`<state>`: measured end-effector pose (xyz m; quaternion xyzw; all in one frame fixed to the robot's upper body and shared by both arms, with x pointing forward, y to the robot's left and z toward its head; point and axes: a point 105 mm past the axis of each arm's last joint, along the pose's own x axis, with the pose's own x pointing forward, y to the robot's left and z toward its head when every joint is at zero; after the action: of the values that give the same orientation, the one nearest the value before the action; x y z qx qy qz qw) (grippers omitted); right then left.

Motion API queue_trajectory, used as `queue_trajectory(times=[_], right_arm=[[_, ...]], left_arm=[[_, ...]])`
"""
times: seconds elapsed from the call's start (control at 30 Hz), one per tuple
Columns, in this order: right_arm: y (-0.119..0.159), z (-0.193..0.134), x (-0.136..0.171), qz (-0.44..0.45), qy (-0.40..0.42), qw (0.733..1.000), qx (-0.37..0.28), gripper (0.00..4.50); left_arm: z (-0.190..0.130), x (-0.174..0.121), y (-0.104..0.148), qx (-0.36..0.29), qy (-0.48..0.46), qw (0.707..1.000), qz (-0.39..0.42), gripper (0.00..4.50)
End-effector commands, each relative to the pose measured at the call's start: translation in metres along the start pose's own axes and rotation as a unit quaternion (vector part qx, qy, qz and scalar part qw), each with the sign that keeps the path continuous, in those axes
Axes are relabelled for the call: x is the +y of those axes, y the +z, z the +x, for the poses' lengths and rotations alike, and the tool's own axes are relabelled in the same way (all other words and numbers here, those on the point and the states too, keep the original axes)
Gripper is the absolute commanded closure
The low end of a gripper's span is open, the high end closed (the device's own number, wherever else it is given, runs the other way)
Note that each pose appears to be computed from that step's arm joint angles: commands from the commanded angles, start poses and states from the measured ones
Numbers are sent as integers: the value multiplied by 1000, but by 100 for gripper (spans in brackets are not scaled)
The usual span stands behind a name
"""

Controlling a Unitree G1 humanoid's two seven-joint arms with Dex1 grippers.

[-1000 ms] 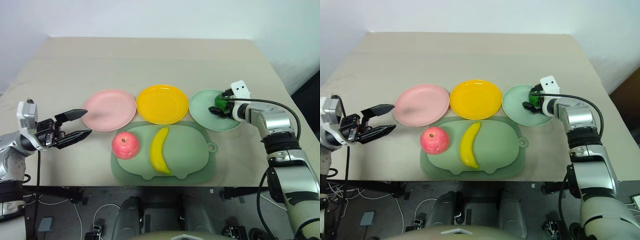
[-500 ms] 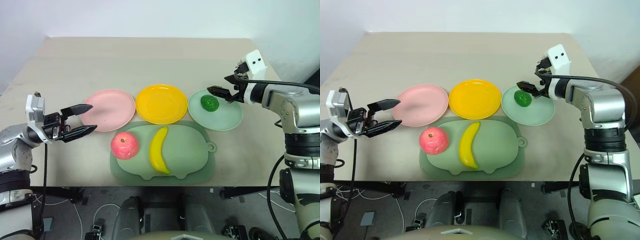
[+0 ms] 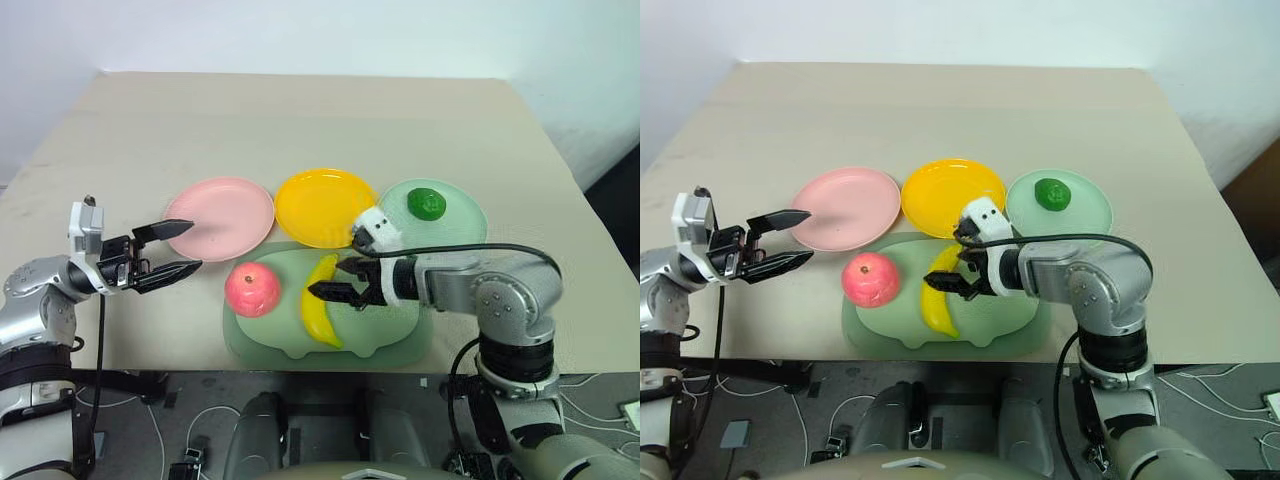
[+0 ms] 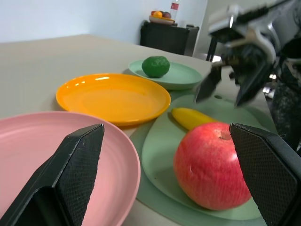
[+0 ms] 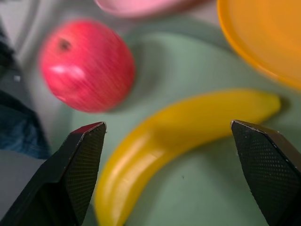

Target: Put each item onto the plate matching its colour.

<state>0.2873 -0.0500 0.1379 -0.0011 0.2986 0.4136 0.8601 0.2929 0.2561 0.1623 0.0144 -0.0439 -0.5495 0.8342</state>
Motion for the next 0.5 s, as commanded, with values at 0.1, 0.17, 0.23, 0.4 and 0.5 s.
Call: queue_trajectory(times=[0.1, 0.17, 0.23, 0.4, 0.5], right_arm=[[3, 8, 8, 13, -15, 1000, -10, 4], [4, 13, 12, 19, -13, 1000, -11, 4], [5, 17, 18, 26, -6, 1000, -12, 4], [0, 22, 23, 4, -9, 1000, 20, 4], [-2, 24, 21, -14, -21, 999, 40, 4]], left_arm=[[-3, -1, 6, 1, 4, 1000, 16, 0], [-4, -2, 6, 2, 5, 1000, 16, 0], [-4, -2, 6, 3, 6, 1000, 16, 0], [-4, -2, 6, 3, 8, 1000, 16, 0], [-3, -2, 6, 2, 7, 1000, 15, 0]])
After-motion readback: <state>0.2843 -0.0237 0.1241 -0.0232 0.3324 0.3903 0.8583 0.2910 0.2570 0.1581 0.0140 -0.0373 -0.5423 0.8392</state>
